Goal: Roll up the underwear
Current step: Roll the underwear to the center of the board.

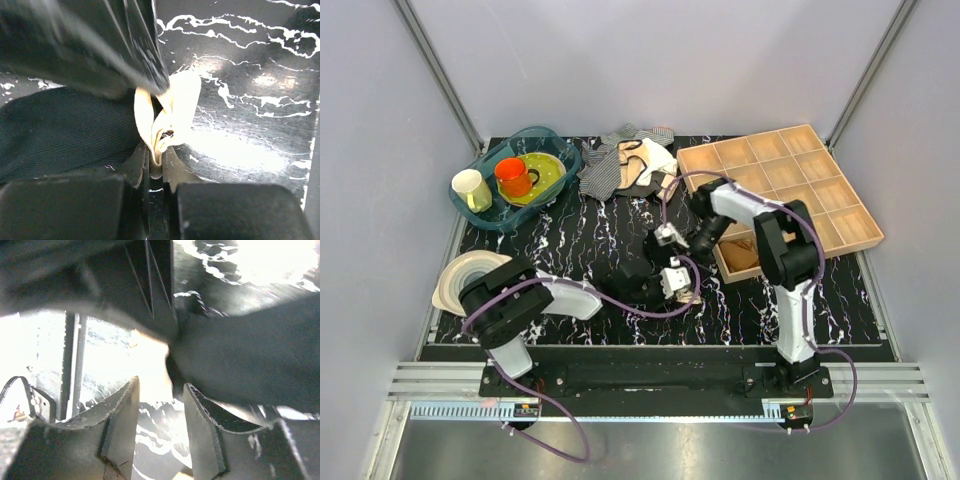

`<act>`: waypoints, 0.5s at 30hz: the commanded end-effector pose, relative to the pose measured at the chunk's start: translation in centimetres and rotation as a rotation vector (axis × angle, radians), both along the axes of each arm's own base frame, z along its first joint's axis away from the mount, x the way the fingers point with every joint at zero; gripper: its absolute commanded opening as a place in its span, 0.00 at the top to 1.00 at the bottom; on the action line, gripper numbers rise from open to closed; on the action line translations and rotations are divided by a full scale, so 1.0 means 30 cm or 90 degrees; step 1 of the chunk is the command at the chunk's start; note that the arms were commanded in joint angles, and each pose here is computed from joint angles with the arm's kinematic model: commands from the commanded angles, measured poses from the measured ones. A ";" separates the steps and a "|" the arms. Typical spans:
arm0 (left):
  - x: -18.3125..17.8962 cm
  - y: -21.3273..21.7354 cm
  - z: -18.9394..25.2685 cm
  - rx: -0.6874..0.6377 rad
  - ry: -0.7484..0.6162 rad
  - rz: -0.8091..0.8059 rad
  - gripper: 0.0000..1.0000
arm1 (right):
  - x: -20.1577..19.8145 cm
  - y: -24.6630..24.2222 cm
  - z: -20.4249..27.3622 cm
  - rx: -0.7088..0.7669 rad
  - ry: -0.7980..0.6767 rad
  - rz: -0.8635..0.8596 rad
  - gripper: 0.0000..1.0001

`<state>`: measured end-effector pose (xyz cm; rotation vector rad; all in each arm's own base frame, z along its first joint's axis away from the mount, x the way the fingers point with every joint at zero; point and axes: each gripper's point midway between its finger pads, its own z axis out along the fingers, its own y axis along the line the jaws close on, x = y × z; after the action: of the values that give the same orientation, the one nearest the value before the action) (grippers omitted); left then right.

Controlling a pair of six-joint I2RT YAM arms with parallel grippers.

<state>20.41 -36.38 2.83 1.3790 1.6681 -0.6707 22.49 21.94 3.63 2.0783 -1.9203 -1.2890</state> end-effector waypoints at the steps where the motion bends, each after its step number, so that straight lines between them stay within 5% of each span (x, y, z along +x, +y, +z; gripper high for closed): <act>1: -0.083 0.048 -0.063 -0.021 0.198 -0.013 1.00 | 0.097 -0.045 0.192 0.089 -0.076 -0.090 0.50; 8: -0.057 0.074 -0.062 -0.094 0.416 -0.008 1.00 | 0.115 -0.077 0.298 0.154 -0.200 -0.100 0.50; 15: -0.008 0.099 -0.112 -0.133 0.680 0.048 1.00 | -0.028 -0.010 0.240 0.256 -0.361 0.049 0.39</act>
<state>22.18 -35.56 2.98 1.0341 1.9922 -1.4766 22.89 19.01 11.42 2.5474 -2.0989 -1.3229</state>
